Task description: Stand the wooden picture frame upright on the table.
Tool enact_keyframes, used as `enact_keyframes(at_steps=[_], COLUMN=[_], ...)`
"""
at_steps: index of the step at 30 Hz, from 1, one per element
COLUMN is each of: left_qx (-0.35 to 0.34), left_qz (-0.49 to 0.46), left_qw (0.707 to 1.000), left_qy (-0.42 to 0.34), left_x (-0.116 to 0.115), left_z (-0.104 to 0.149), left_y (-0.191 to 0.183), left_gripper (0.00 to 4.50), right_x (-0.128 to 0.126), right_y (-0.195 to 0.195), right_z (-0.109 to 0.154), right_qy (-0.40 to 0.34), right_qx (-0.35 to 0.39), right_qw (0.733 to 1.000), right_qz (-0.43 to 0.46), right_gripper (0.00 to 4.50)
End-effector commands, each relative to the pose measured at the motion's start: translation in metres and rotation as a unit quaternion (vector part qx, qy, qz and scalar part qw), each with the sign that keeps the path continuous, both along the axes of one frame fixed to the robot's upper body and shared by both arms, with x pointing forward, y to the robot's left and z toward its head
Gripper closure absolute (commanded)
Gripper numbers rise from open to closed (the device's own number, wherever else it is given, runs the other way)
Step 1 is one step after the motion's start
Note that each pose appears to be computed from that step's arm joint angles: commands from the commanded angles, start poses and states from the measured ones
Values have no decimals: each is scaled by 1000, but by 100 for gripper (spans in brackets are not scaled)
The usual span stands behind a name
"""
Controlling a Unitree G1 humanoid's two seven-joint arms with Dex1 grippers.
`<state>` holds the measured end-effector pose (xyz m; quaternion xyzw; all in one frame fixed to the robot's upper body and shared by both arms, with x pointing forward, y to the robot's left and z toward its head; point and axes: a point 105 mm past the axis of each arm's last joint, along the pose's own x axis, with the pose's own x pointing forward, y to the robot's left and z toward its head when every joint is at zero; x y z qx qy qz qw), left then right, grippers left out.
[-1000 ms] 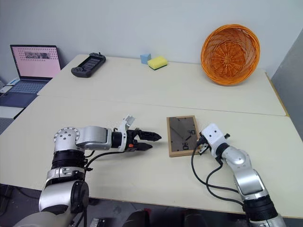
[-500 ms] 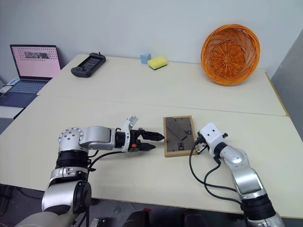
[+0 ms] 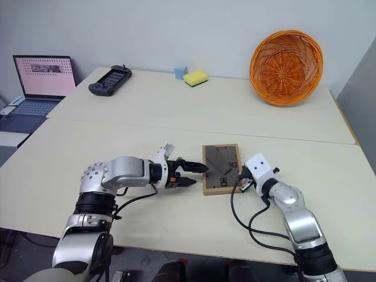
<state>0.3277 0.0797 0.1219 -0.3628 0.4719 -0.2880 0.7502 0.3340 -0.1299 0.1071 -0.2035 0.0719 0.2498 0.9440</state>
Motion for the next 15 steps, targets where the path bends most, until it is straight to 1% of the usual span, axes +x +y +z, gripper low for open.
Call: enact_keyframes(at_steps=[1, 6, 10, 15], left_qx=[-3, -3, -4, -4], left_qz=[1, 3, 4, 5], left_qw=[1000, 1000, 1000, 1000], left_qy=[1, 2, 3, 12], left_x=[-4, -6, -4, -2], left_z=[-3, -6, -4, -6], left_y=[-3, -2, 6, 16], left_gripper=[2, 2, 2, 2], right_x=[0, 1, 0, 1], right_y=[2, 4, 8, -15], right_z=[17, 18, 21, 12], right_qy=[-26, -25, -25, -15], right_qx=[11, 21, 24, -6], right_qw=[1000, 999, 999, 1000], right_qz=[5, 1, 3, -25], right_gripper=[450, 450, 450, 450])
